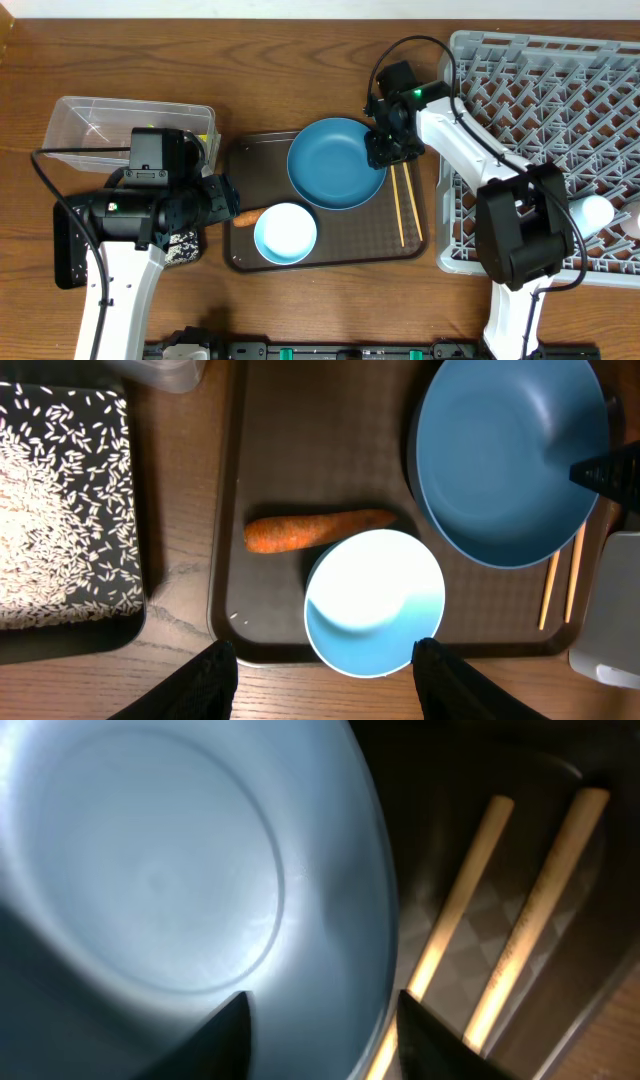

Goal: Sort waste into correct bins and load items into the dishwasher rack
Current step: 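Reach the right gripper to the teal plate and lift it, then place the teal plate upright in the dish rack with the right gripper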

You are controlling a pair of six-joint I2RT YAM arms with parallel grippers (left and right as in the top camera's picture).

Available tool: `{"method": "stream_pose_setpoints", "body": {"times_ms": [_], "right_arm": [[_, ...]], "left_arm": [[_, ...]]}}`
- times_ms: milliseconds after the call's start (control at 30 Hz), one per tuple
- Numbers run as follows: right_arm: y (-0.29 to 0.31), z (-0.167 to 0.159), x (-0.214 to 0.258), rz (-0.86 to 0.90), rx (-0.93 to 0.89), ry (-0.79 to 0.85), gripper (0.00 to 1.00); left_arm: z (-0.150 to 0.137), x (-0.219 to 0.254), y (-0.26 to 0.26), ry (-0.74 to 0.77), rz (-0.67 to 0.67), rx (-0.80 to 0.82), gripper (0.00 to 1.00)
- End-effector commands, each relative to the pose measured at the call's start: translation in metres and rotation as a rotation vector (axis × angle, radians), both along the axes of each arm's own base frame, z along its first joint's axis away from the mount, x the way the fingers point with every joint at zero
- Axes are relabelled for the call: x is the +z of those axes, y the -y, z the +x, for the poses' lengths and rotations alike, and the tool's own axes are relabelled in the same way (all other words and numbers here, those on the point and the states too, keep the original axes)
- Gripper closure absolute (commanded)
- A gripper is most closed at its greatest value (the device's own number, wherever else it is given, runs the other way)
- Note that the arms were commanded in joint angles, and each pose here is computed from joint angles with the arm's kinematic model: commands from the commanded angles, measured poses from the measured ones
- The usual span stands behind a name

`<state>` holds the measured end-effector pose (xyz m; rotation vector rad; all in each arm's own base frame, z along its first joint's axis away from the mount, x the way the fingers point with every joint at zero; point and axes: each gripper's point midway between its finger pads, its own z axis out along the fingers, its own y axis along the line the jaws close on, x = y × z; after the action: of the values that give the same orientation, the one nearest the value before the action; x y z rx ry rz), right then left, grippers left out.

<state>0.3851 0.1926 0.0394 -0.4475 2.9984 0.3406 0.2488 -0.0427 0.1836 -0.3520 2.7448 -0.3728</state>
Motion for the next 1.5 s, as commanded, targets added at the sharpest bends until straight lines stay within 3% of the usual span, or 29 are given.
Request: {"method": "stream_pose_setpoints", "body": {"times_ms": [0, 33, 167, 400, 733, 1067, 1267, 1467], "right_arm": [[0.006, 0.001, -0.011, -0.036, -0.081, -0.023, 0.70], [0.007, 0.001, -0.016, -0.044, -0.098, -0.032, 0.79], [0.011, 0.004, -0.017, -0.063, -0.133, -0.026, 0.99], [0.032, 0.029, 0.014, -0.122, -0.179, 0.085, 0.99], [0.101, 0.083, 0.174, -0.303, -0.270, 0.562, 0.99], [0.189, 0.066, 0.299, -0.689, -0.472, 0.898, 0.99], [0.246, 0.052, 0.333, -0.959, -0.626, 0.938, 0.99], [0.310, 0.036, 0.358, -1.113, -0.843, 0.951, 0.99]], "left_arm": [[0.001, -0.001, -0.003, -0.004, 0.014, 0.008, 0.41], [0.001, -0.001, -0.003, -0.005, 0.014, 0.008, 0.41], [0.001, -0.001, -0.003, -0.005, 0.013, 0.008, 0.41], [0.001, -0.001, -0.003, -0.005, 0.013, 0.008, 0.41], [0.001, -0.001, -0.003, -0.004, 0.014, 0.007, 0.40], [-0.002, -0.002, -0.003, -0.015, 0.014, 0.007, 0.41], [-0.005, -0.003, -0.004, -0.030, 0.015, 0.007, 0.40], [-0.005, -0.003, -0.004, -0.029, 0.015, 0.007, 0.40]]}}
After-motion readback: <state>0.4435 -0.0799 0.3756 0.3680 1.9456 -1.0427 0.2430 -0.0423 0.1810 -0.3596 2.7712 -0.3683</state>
